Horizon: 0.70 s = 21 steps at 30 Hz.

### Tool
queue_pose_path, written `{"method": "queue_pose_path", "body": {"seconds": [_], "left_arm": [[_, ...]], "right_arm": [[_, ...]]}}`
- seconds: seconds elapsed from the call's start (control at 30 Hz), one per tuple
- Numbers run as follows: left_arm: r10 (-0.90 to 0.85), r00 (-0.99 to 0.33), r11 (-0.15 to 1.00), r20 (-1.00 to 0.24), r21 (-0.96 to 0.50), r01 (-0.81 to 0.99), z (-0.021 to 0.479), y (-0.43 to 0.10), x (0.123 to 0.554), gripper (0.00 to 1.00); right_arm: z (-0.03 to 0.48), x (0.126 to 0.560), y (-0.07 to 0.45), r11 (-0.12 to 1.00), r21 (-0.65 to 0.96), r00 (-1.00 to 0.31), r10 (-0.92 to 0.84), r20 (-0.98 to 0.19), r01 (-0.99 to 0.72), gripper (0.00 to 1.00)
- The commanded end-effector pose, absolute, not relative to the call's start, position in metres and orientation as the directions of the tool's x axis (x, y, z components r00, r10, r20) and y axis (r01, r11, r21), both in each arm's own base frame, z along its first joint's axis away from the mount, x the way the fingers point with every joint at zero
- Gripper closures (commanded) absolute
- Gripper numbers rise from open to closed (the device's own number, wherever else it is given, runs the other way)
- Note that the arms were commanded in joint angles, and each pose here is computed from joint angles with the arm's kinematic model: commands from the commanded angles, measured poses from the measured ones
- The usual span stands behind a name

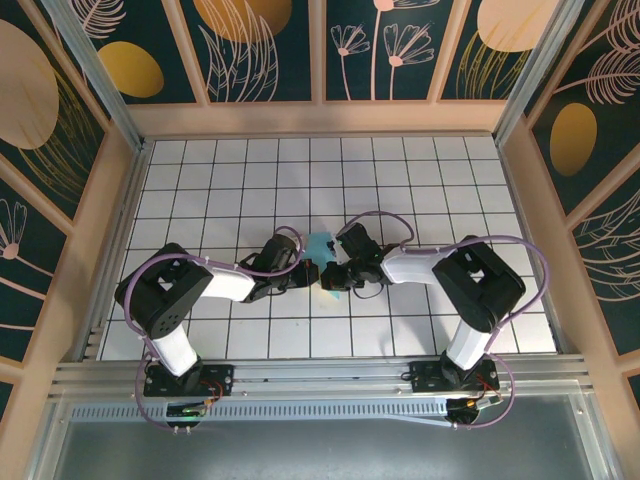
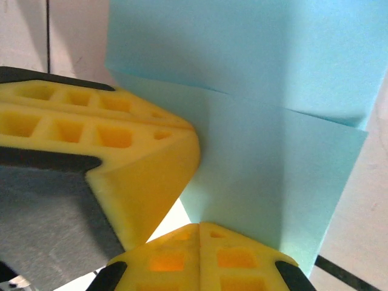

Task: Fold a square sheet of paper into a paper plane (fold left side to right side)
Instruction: Third fold the triangle at the center of the table.

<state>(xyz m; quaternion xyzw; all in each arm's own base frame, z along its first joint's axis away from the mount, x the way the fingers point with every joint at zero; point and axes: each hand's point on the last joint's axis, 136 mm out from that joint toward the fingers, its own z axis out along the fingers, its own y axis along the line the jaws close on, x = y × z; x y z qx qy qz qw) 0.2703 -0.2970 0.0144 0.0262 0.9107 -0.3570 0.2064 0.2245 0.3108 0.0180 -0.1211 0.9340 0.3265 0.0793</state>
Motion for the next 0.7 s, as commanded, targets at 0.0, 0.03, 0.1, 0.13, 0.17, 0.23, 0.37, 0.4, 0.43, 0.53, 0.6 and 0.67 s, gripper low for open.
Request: {"method": "queue_pose_path", "body": {"seconds": [0.0, 0.03, 0.1, 0.13, 0.17, 0.23, 0.37, 0.4, 0.43, 0.53, 0.6, 0.67], "left_arm": [[-0.090, -0.931, 0.843, -0.353, -0.525, 0.118, -0.023, -0.268, 0.263, 1.00], [-0.089, -0.931, 0.845, -0.353, -0.522, 0.118, -0.024, -0.267, 0.263, 1.00], [-0.087, -0.931, 0.848, -0.355, -0.516, 0.117, -0.025, -0.266, 0.263, 1.00], [-0.085, -0.930, 0.850, -0.357, -0.513, 0.119, -0.026, -0.266, 0.263, 1.00], [-0.082, -0.930, 0.851, -0.360, -0.510, 0.123, -0.026, -0.266, 0.263, 1.00], [-0.077, -0.929, 0.856, -0.363, -0.502, 0.125, -0.027, -0.265, 0.264, 1.00], [-0.066, -0.928, 0.868, -0.366, -0.479, 0.128, -0.031, -0.263, 0.266, 1.00], [-0.065, -0.928, 0.870, -0.368, -0.477, 0.128, -0.031, -0.263, 0.266, 1.00], [-0.064, -0.928, 0.871, -0.368, -0.474, 0.128, -0.032, -0.263, 0.266, 1.00], [-0.065, -0.928, 0.874, -0.367, -0.470, 0.124, -0.033, -0.262, 0.267, 1.00], [-0.065, -0.928, 0.875, -0.366, -0.468, 0.123, -0.034, -0.261, 0.266, 1.00], [-0.065, -0.929, 0.875, -0.365, -0.468, 0.123, -0.034, -0.261, 0.266, 1.00]], "right_arm": [[-0.002, 0.213, 0.303, 0.792, 0.550, -0.964, -0.198, -0.178, -0.264, 1.00], [-0.004, 0.211, 0.300, 0.798, 0.544, -0.965, -0.199, -0.169, -0.260, 1.00], [-0.008, 0.205, 0.293, 0.811, 0.529, -0.968, -0.199, -0.152, -0.250, 1.00], [-0.009, 0.203, 0.290, 0.815, 0.524, -0.969, -0.199, -0.147, -0.247, 1.00], [-0.009, 0.200, 0.287, 0.820, 0.518, -0.970, -0.199, -0.140, -0.243, 1.00], [-0.009, 0.196, 0.282, 0.824, 0.512, -0.970, -0.201, -0.135, -0.242, 1.00], [-0.007, 0.185, 0.274, 0.827, 0.506, -0.970, -0.214, -0.118, -0.245, 1.00], [-0.006, 0.183, 0.272, 0.828, 0.503, -0.969, -0.218, -0.116, -0.246, 1.00], [-0.006, 0.181, 0.270, 0.830, 0.500, -0.969, -0.221, -0.111, -0.247, 1.00], [-0.007, 0.174, 0.263, 0.836, 0.489, -0.968, -0.229, -0.099, -0.248, 1.00], [-0.009, 0.171, 0.258, 0.842, 0.479, -0.968, -0.233, -0.091, -0.248, 1.00], [-0.011, 0.169, 0.253, 0.850, 0.467, -0.969, -0.229, -0.088, -0.244, 1.00]]}}
